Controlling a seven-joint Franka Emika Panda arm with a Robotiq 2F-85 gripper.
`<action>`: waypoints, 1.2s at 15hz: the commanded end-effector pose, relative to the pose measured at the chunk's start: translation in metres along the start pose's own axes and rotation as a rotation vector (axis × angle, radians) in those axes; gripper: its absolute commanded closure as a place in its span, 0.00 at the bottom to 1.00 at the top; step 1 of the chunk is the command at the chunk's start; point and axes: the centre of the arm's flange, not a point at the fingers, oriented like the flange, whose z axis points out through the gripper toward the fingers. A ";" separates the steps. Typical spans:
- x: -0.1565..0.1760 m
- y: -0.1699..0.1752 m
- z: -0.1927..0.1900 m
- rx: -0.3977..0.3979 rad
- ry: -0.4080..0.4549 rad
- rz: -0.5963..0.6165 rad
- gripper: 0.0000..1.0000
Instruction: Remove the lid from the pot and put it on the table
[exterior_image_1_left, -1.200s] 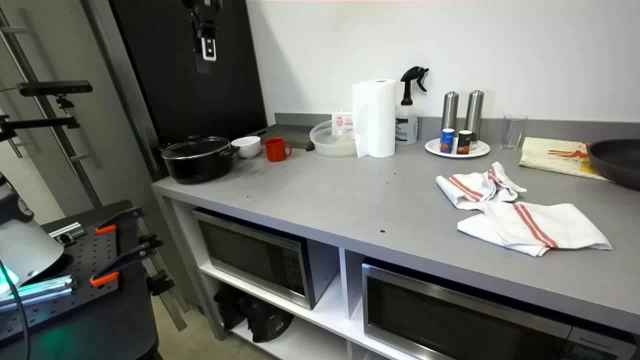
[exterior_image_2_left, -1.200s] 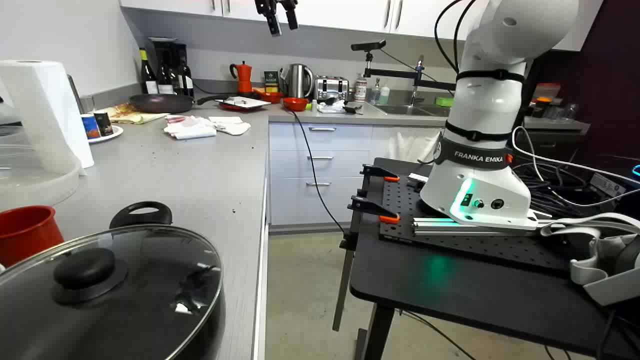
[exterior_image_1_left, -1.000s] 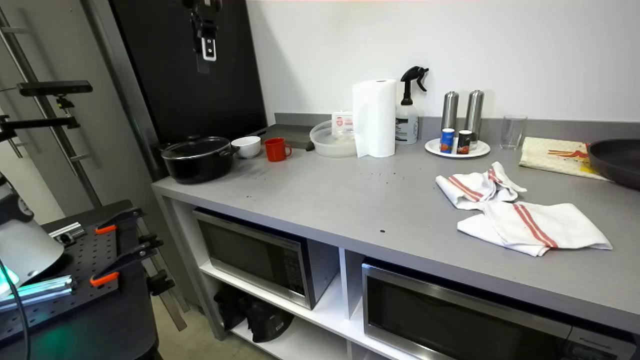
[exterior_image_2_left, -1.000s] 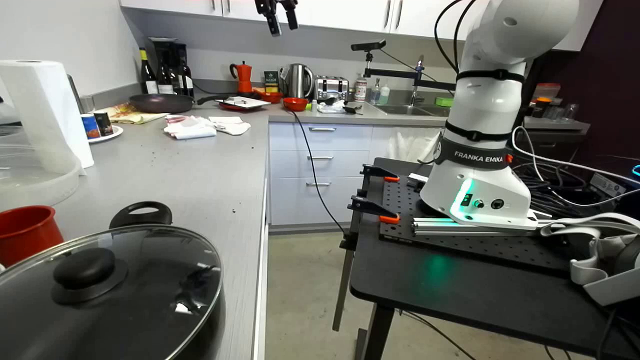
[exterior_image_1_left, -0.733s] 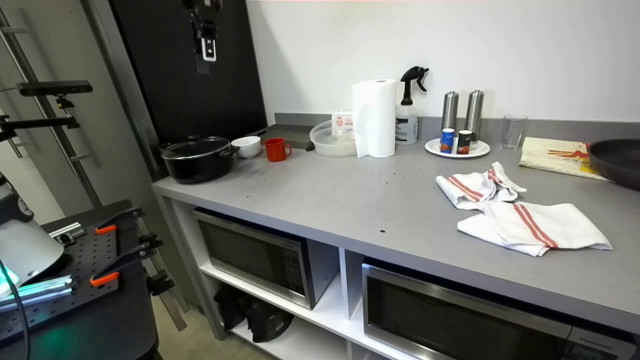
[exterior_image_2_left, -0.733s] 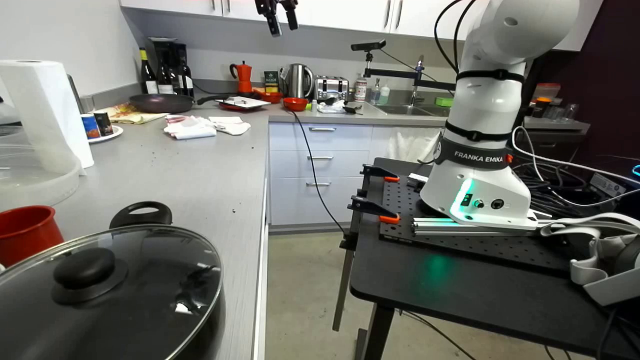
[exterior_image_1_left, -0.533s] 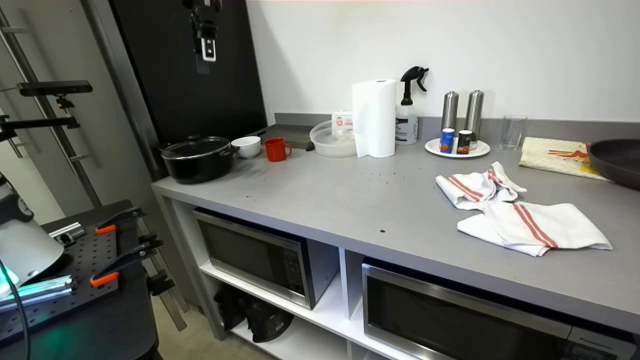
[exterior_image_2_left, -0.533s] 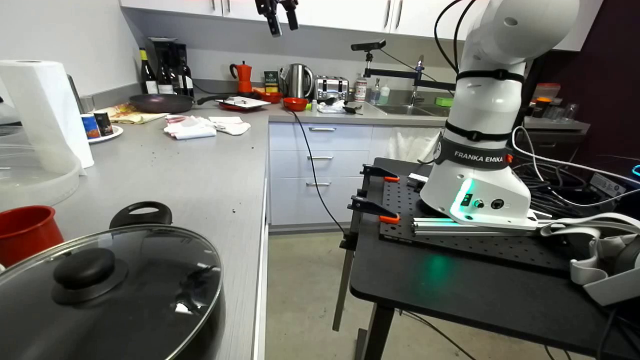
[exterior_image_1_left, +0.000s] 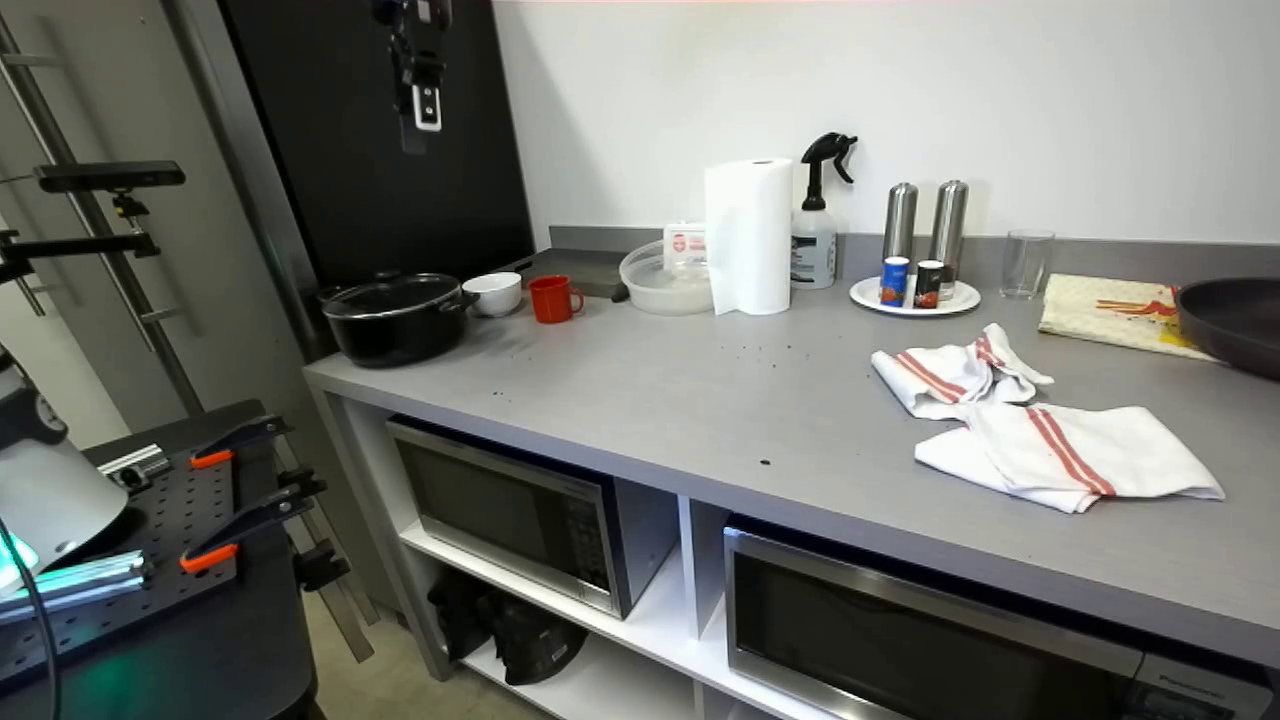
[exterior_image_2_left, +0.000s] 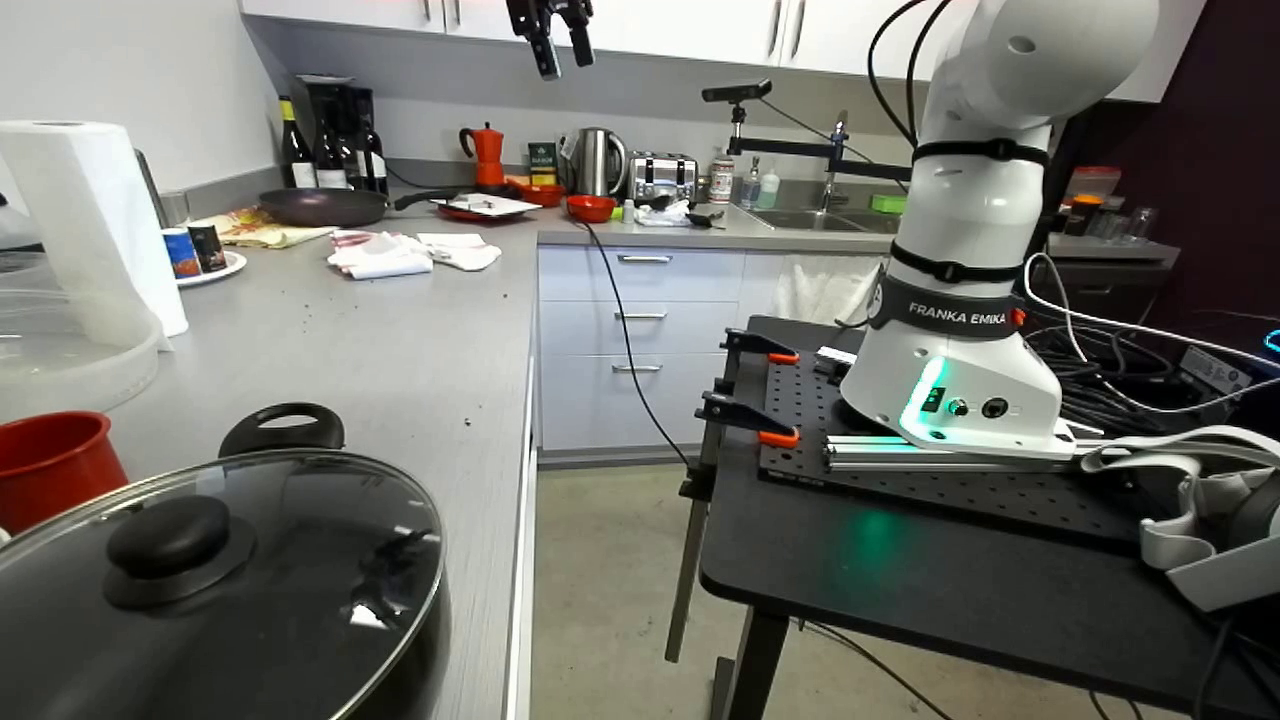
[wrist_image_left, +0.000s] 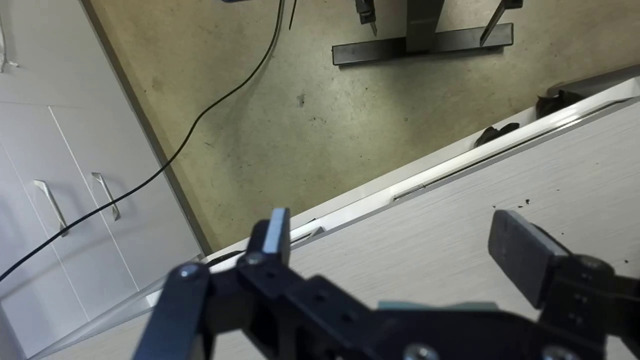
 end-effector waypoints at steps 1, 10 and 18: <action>0.053 -0.014 0.024 0.024 0.044 -0.111 0.00; 0.105 -0.161 0.080 0.023 0.179 -0.584 0.00; 0.099 -0.292 0.081 -0.001 0.181 -0.981 0.00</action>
